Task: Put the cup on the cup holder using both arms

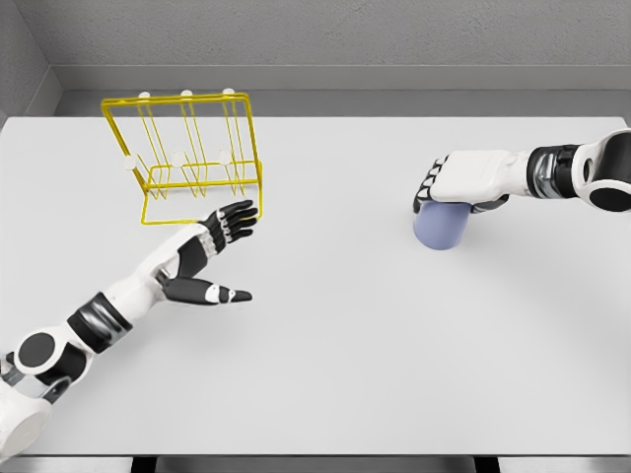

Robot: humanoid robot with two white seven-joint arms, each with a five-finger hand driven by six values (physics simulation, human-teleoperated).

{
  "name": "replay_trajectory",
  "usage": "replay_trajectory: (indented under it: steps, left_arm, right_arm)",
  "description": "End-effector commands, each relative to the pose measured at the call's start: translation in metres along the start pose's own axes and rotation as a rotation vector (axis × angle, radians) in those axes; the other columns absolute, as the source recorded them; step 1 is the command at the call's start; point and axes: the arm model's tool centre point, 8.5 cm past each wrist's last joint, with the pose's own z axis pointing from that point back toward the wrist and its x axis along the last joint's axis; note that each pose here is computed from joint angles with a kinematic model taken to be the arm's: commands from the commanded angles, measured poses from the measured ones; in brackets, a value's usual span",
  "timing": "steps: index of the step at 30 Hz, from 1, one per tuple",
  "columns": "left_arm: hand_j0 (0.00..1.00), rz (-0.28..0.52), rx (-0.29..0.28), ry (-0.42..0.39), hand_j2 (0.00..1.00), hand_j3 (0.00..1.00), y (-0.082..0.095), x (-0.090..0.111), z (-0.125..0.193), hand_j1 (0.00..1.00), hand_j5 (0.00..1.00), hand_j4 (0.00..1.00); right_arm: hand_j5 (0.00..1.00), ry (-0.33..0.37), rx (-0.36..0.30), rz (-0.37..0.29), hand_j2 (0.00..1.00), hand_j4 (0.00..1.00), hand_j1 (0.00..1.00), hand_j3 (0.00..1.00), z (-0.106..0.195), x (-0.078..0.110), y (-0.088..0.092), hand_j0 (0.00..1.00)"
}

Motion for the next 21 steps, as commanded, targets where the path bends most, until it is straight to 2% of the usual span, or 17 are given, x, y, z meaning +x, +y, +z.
replay_trajectory:
  steps: [1, 4, 8, 13, 19, 21]
  left_arm:
    - [1.0, 0.033, 0.013, 0.026, 1.0, 1.0, -0.003, -0.016, -0.003, 1.0, 1.0, 1.0]
    - [1.0, 0.033, 0.005, 0.056, 1.0, 1.0, -0.005, -0.026, -0.003, 1.0, 1.0, 1.0]
    - [1.0, 0.033, 0.006, 0.061, 1.0, 1.0, -0.005, -0.028, -0.003, 1.0, 1.0, 1.0]
    - [1.0, 0.047, 0.008, 0.056, 1.0, 1.0, -0.008, -0.031, -0.007, 1.0, 1.0, 1.0]
    - [1.0, 0.048, -0.005, 0.057, 1.0, 1.0, -0.011, -0.033, -0.015, 1.0, 1.0, 1.0]
    - [1.0, 0.051, -0.002, 0.062, 1.0, 1.0, -0.011, -0.035, -0.015, 1.0, 1.0, 1.0]
  right_arm:
    - [0.66, -0.001, -0.002, -0.002, 0.66, 0.66, 0.66, 0.66, 0.0, 0.0, 0.0, 0.66]
    - [0.64, -0.002, -0.005, -0.002, 0.64, 0.64, 0.64, 0.64, 0.0, 0.0, -0.001, 0.64]
    - [0.62, 0.002, -0.018, 0.0, 0.62, 0.62, 0.62, 0.62, 0.004, -0.002, -0.006, 0.62]
    - [0.62, -0.014, -0.047, 0.048, 0.62, 0.62, 0.62, 0.62, 0.01, 0.008, -0.02, 0.62]
    - [0.61, -0.056, -0.088, 0.173, 0.61, 0.61, 0.61, 0.61, 0.03, 0.038, -0.042, 0.61]
    - [0.61, -0.094, -0.11, 0.228, 0.61, 0.61, 0.61, 0.61, 0.033, 0.058, -0.051, 0.61]
